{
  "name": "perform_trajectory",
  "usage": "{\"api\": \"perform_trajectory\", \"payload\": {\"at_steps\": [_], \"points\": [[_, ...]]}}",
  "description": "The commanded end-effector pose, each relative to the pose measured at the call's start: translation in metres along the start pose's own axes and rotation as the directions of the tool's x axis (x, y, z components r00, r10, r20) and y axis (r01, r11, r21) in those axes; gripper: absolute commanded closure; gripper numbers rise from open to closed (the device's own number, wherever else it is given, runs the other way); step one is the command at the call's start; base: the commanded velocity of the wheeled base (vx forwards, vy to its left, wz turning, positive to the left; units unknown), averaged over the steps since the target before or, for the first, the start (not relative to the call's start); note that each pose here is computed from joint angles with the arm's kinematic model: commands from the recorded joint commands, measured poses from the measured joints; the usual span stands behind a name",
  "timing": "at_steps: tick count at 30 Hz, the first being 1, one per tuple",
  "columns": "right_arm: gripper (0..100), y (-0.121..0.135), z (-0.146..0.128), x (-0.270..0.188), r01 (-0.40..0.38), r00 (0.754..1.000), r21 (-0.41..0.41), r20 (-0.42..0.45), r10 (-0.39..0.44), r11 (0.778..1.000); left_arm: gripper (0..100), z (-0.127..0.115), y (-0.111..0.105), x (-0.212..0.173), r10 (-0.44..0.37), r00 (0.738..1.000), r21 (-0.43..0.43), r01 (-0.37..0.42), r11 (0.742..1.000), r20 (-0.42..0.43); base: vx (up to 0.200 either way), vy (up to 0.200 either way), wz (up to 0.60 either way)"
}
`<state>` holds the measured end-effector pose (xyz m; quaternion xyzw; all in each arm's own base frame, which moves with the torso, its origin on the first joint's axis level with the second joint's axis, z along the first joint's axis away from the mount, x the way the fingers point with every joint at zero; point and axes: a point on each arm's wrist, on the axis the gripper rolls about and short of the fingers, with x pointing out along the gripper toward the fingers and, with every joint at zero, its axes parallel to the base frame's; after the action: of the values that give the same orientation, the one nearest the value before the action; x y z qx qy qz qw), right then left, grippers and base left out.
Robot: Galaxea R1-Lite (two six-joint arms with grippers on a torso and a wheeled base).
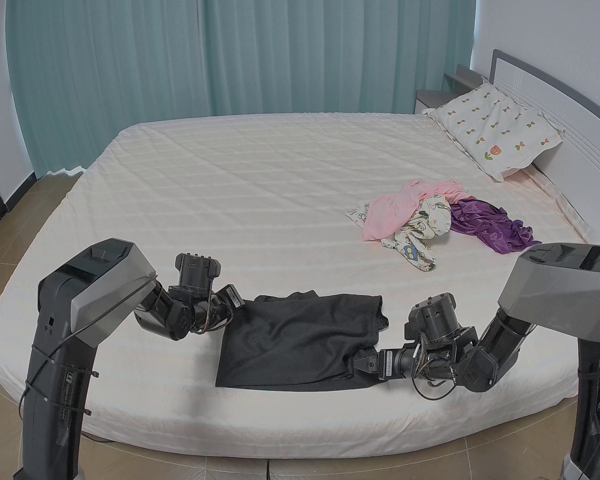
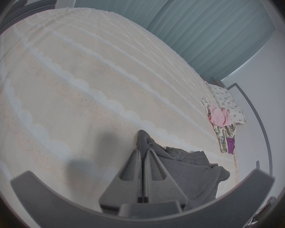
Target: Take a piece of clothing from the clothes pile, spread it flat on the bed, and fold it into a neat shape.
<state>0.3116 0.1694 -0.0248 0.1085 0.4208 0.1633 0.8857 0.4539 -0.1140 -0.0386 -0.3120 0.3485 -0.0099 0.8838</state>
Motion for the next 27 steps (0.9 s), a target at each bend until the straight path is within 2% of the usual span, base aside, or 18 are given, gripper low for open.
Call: {"api": "perform_trajectory", "payload": {"at_steps": [1, 8, 18, 27], "points": [[0, 0.010, 0.008, 0.010, 0.027, 1.000, -0.064, 0.014, -0.026, 0.998, 100, 0.000, 0.001, 0.000, 0.003, 1.000, -0.001, -0.003, 1.000, -0.001, 0.000, 0.000, 0.00], [0, 0.011, 0.011, 0.033, 0.082, 0.996, -0.146, -0.004, -0.084, 0.986, 100, -0.001, 0.001, 0.001, 0.004, 1.000, 0.000, -0.004, 1.000, -0.001, 0.000, 0.000, 0.00], [0, 0.024, 0.012, 0.045, 0.069, 0.998, -0.186, 0.011, -0.068, 0.980, 100, -0.001, 0.001, 0.001, 0.004, 1.000, 0.001, -0.004, 1.000, -0.001, 0.000, 0.000, 0.00], [0, 0.023, 0.011, 0.045, 0.091, 0.996, -0.274, 0.028, -0.087, 0.957, 100, -0.001, 0.001, 0.001, 0.003, 1.000, 0.001, -0.003, 1.000, 0.000, 0.000, 0.000, 0.00]]}}
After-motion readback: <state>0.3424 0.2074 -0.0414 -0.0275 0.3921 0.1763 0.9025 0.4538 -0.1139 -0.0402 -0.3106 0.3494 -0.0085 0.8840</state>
